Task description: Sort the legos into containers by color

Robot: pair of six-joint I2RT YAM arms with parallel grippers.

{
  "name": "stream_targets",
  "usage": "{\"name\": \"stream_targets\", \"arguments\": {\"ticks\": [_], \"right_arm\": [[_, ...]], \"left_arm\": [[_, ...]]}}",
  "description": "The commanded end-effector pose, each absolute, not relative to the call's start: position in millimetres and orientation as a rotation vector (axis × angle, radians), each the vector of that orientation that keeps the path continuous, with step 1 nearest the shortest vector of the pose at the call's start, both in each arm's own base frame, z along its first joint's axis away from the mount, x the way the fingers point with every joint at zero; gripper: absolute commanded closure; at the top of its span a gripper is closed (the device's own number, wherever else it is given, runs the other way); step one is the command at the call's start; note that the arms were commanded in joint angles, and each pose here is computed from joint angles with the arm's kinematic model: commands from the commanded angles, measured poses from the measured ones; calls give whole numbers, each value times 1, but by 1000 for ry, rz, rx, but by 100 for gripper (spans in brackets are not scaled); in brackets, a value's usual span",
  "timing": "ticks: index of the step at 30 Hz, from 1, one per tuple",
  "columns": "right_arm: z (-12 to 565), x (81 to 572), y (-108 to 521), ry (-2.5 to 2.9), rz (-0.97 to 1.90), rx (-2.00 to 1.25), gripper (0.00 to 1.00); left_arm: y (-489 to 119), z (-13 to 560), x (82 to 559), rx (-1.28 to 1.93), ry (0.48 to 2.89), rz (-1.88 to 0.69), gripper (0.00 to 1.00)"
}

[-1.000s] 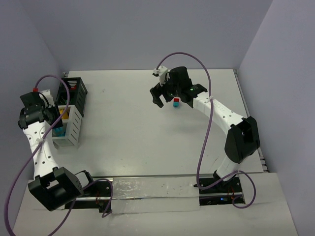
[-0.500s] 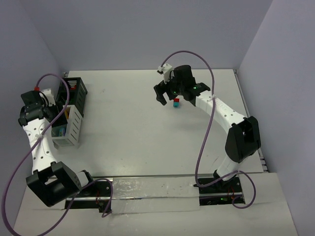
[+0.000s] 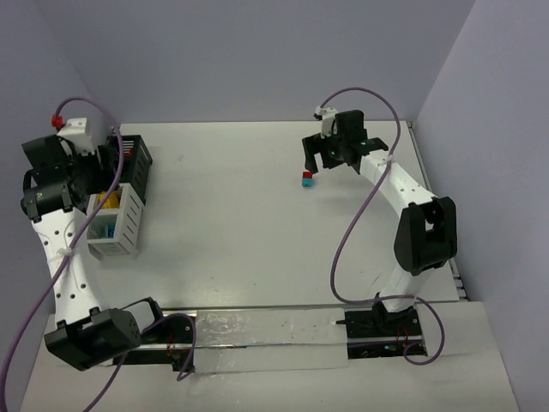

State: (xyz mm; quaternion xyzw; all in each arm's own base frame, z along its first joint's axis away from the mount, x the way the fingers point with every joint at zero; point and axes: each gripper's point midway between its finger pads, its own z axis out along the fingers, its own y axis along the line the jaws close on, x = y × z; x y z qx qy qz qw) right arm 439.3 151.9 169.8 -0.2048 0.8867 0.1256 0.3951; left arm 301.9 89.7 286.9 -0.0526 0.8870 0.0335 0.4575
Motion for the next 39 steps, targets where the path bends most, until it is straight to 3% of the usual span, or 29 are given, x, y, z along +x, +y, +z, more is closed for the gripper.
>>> {"name": "stream_targets", "arguments": {"ticks": [1, 12, 31, 39], "right_arm": [[149, 444, 127, 2365, 283, -377, 3], [121, 448, 149, 2480, 436, -276, 3], [98, 479, 165, 2472, 146, -145, 6], [73, 485, 164, 2511, 125, -134, 15]], "left_arm": [[55, 321, 325, -8, 2066, 33, 24], [42, 308, 343, 7, 2100, 18, 23], [44, 295, 349, -5, 2140, 22, 22], [44, 291, 350, -13, 2151, 20, 21]]}}
